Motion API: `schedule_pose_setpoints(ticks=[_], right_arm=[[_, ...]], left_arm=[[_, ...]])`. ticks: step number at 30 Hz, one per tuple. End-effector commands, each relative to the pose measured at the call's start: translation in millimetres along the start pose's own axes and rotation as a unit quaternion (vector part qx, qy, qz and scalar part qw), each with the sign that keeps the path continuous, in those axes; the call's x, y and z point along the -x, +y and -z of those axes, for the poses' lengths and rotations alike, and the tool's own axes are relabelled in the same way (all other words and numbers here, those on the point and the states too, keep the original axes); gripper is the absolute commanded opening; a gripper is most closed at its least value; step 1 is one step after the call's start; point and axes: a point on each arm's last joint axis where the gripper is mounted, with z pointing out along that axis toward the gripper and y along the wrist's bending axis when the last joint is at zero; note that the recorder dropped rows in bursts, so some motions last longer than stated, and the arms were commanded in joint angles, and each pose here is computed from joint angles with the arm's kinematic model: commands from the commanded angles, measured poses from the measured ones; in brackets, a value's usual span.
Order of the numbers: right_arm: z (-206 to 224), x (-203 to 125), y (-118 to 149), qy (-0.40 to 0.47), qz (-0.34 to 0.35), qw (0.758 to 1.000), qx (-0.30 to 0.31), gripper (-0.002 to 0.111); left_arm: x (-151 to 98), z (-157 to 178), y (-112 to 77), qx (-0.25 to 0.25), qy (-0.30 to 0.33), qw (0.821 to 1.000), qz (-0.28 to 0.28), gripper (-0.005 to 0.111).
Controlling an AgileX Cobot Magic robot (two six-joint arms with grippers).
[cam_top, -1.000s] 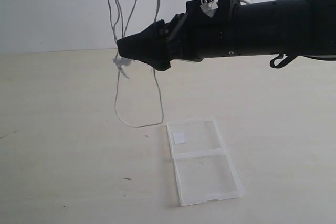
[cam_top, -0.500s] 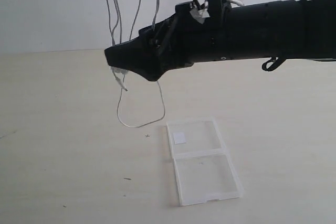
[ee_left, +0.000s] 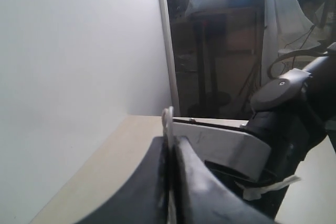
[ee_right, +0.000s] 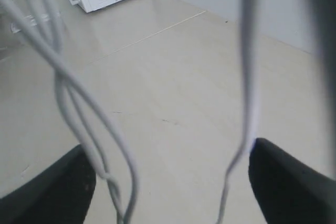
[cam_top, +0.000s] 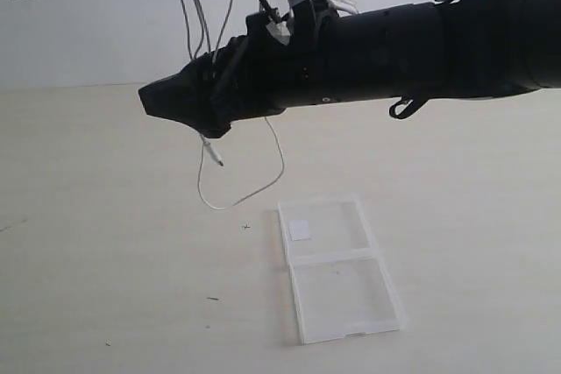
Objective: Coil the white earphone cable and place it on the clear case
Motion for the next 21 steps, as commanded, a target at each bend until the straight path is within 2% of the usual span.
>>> schedule_pose_setpoints(ticks=[1,6,9,13,18,21], right_arm=[[-0.7,2.2,-2.0,-0.002,-0.009,1.0,-0.011,0.068],[-0.6,1.6,-4.7,0.0,-0.025,0.999,-0.026,0.067],[-0.6,1.6,-4.7,0.0,-0.036,0.999,-0.026,0.062],[-0.6,1.5,-5.1,0.0,-0.036,0.999,-0.028,0.043],[-0.2,2.1,-4.8,-0.001,-0.036,0.999,-0.028,0.001],[6.4,8.5,-4.7,-0.008,-0.04,0.998,-0.05,0.0]], left_arm=[[1.0,-0.4,0.3,0.001,-0.007,1.0,0.003,0.0],[0.3,-0.3,2.2,0.012,-0.003,1.0,0.003,0.0],[0.0,-0.3,2.8,0.015,-0.001,1.0,0.003,0.0],[0.0,-0.3,2.8,0.015,-0.001,1.0,0.002,0.0],[-0.2,-0.3,3.4,0.019,0.0,1.0,0.004,0.0],[-1.0,0.2,5.8,0.031,0.004,0.999,0.009,0.0]])
